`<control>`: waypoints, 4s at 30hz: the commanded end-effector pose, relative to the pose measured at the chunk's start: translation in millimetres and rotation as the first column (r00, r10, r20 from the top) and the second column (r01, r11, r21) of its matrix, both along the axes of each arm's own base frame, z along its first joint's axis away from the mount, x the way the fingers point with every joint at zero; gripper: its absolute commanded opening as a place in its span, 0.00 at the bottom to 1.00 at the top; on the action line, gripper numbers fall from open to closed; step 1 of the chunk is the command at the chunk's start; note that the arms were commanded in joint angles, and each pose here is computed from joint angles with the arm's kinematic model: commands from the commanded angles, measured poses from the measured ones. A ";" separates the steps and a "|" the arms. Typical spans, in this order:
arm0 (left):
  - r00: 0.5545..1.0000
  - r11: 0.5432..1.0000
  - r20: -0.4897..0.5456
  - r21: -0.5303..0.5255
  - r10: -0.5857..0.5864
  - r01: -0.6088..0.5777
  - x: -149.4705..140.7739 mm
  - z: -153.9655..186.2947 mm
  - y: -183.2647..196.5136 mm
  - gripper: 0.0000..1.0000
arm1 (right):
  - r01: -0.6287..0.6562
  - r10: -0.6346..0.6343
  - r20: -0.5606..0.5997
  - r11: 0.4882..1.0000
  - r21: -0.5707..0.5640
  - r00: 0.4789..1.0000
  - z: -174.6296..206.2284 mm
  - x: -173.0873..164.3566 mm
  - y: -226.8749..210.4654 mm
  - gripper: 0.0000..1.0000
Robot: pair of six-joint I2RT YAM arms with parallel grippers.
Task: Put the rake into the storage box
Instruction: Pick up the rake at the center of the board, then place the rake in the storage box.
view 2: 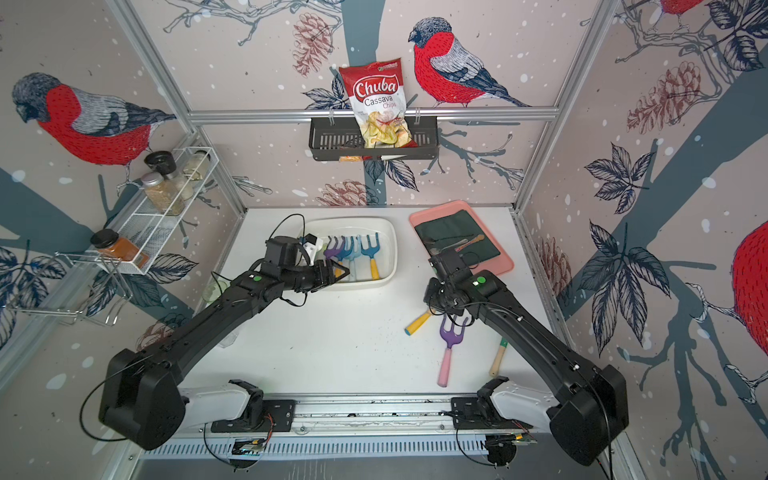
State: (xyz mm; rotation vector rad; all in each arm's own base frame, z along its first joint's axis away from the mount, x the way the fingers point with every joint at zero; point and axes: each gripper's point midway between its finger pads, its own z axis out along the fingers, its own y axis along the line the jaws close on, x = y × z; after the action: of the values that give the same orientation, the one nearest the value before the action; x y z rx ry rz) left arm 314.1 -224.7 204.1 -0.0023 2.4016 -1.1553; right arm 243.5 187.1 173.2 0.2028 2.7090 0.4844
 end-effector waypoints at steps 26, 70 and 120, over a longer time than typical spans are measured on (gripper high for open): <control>0.994 0.995 0.114 -0.101 0.001 0.011 49.0 51.4 -16.9 0.68 | -0.439 0.434 0.097 0.897 0.042 0.896 19.0 16.9 161.3 0.17; 0.994 0.997 0.106 -0.074 -0.006 0.014 55.1 28.6 -26.8 0.05 | -0.503 0.494 0.096 0.853 0.140 0.864 25.7 6.5 200.0 0.44; 0.981 0.981 0.081 -0.067 -0.178 0.183 201.8 -123.6 -108.7 0.06 | -0.085 0.073 0.109 0.990 0.114 0.991 18.2 49.4 -28.3 0.79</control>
State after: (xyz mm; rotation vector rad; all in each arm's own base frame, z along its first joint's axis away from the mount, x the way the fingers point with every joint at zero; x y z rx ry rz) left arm 515.3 -329.3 77.9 0.1949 2.3614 -1.2884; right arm 292.2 156.4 190.7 0.1305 2.6032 0.6473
